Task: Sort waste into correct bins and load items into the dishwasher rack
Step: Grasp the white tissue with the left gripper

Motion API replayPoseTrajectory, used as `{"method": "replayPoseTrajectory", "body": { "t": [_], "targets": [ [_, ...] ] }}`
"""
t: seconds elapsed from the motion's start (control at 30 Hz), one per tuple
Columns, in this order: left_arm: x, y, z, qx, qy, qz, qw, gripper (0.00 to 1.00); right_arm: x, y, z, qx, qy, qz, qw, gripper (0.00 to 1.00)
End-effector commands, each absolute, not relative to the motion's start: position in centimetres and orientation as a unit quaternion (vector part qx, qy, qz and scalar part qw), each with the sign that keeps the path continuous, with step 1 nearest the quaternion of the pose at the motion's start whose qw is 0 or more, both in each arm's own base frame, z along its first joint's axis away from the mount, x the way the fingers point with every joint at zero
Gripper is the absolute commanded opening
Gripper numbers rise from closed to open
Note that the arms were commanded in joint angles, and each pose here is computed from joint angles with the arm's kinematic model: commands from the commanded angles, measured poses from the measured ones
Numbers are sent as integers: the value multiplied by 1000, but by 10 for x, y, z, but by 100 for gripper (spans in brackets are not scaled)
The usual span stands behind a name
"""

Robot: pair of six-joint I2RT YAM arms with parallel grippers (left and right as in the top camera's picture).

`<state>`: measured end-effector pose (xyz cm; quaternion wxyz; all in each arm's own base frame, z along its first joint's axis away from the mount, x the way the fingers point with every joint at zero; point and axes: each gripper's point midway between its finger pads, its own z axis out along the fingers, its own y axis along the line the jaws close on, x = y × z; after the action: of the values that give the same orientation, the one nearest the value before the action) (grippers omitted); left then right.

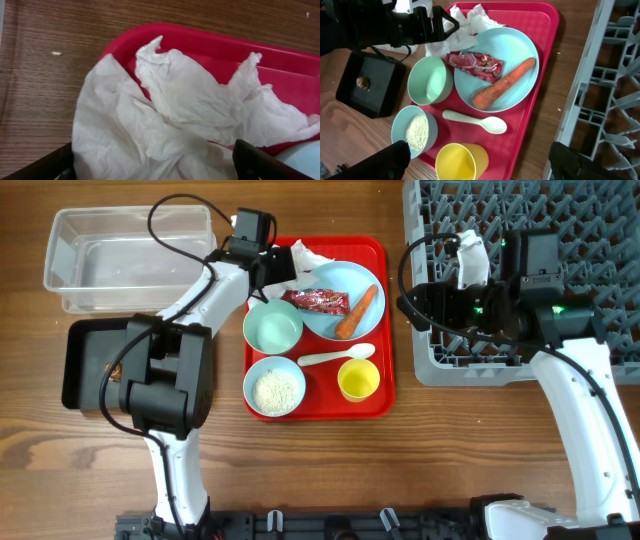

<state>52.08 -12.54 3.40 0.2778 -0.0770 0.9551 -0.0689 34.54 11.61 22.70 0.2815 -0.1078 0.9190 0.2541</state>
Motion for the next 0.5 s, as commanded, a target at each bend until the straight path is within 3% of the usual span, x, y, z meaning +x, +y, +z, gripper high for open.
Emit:
{"method": "replayPoseTrajectory", "body": {
  "t": [0.0,0.13,0.23,0.37,0.47],
  "targets": [
    [524,-141,39,-46,954,-64,289,94,350,115,231,-107,919,248,288,93],
    [523,-150,17,-38,957,-63,280,91,349,115,231,-107,919,248,287,92],
    [524,-151,14,-37,957,-59,280,80,348,115,230,-106,920,248,284,92],
    [526,-151,15,-38,956,-61,286,61,346,115,228,-105,922,247,278,92],
    [527,-150,14,-39,956,-61,286,40,346,115,228,-104,923,247,277,92]
  ]
}}
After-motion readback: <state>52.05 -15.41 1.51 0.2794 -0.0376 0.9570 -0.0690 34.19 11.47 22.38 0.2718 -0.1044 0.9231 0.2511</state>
